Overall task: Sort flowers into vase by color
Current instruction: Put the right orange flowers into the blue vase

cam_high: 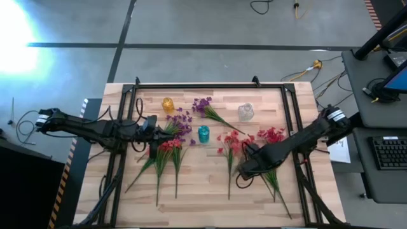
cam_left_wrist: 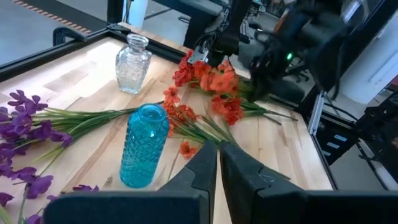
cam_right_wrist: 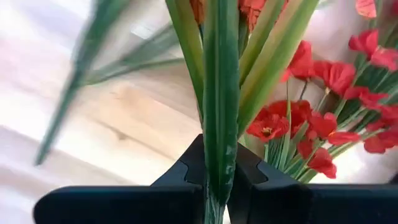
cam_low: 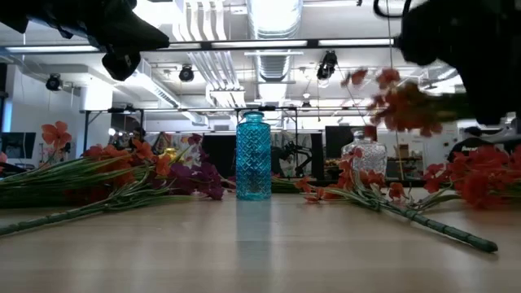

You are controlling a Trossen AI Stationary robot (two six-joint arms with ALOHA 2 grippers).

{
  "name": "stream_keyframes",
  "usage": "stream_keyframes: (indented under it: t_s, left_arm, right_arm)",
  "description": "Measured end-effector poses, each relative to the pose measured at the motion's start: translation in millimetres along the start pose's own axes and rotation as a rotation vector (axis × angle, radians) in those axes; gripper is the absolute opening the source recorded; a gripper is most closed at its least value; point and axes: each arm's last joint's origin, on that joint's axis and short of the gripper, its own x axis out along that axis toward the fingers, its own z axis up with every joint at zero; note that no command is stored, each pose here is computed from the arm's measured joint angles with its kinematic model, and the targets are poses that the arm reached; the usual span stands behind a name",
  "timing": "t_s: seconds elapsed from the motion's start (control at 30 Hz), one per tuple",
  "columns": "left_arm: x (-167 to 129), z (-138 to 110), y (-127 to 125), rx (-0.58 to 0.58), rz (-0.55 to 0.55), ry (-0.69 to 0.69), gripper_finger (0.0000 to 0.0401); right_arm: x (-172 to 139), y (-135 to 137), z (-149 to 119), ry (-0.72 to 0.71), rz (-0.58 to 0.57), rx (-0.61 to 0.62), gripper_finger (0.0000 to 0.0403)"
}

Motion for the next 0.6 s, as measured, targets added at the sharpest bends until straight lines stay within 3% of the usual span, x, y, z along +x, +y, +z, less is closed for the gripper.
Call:
stream_keyframes:
  t_s: [0.23,0.6]
  left_arm:
    - [4,-2,0,-0.034,0.006,0.014,0.0009]
    - [17,-11,1,-0.018,0.034,0.076,0.0009]
  right_arm:
    - [-38,-14,1,-0.262,0.16,-0.096,0.0023]
    - [-71,0,27,-0.822,0.445,-0.442,0.0022]
